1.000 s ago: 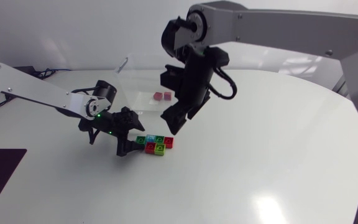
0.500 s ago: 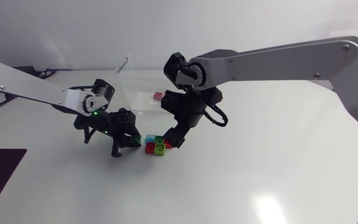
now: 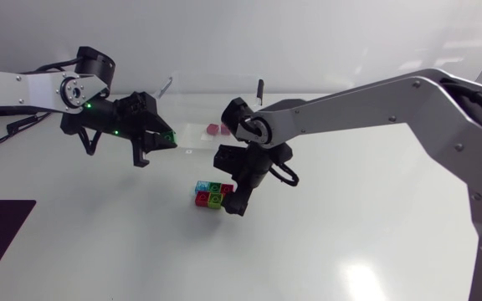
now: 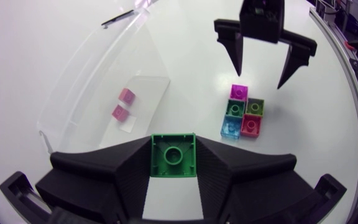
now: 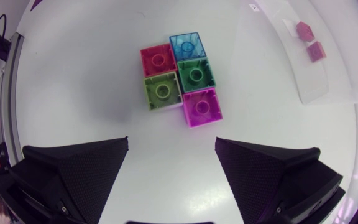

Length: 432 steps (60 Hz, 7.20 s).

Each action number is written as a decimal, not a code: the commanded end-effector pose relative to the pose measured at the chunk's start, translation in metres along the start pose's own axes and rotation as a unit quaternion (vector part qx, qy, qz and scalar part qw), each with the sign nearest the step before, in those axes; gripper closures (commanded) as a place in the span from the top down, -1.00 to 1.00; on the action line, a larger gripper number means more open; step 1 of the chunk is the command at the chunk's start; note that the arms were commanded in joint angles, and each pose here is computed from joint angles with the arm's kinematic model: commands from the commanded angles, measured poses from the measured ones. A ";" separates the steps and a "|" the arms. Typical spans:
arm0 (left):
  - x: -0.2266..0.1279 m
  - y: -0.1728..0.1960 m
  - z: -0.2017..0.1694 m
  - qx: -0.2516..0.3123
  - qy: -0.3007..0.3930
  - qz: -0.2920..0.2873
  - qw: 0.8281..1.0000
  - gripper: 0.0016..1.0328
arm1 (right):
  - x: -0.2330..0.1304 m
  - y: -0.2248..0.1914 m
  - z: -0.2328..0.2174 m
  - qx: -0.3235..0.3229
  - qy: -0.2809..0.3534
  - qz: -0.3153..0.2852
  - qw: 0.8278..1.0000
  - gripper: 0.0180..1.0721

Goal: Place the duplo bricks in the container

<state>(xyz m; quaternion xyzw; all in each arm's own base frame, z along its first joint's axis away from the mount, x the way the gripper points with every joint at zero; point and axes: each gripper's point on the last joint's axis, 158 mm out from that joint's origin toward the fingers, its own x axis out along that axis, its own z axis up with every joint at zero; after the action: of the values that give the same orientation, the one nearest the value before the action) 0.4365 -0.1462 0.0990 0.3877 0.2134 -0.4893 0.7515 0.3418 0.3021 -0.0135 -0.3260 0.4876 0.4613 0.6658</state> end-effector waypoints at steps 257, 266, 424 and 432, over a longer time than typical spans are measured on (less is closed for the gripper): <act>0.070 -0.102 -0.055 -0.013 -0.021 -0.065 0.998 0.87 | -0.162 -0.206 0.134 0.188 -0.275 -0.188 0.924 -0.45; 0.081 -0.104 -0.055 -0.005 -0.017 -0.068 0.998 0.87 | -0.158 -0.213 0.139 0.193 -0.277 -0.188 0.922 -0.45; 0.137 -0.094 -0.049 0.019 0.030 -0.123 0.992 0.48 | -0.159 -0.134 0.016 0.212 -0.221 -0.140 0.942 0.93; 0.136 -0.103 -0.055 0.011 0.041 -0.137 0.990 0.20 | -0.159 -0.133 0.017 0.210 -0.223 -0.140 0.942 0.93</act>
<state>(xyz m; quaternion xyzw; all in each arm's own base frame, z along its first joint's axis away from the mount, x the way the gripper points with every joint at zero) 0.4192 -0.2171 -0.0366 0.3799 0.2491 -0.5674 0.6868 0.4586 0.2233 0.1342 -0.1289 0.3730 0.3054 0.8666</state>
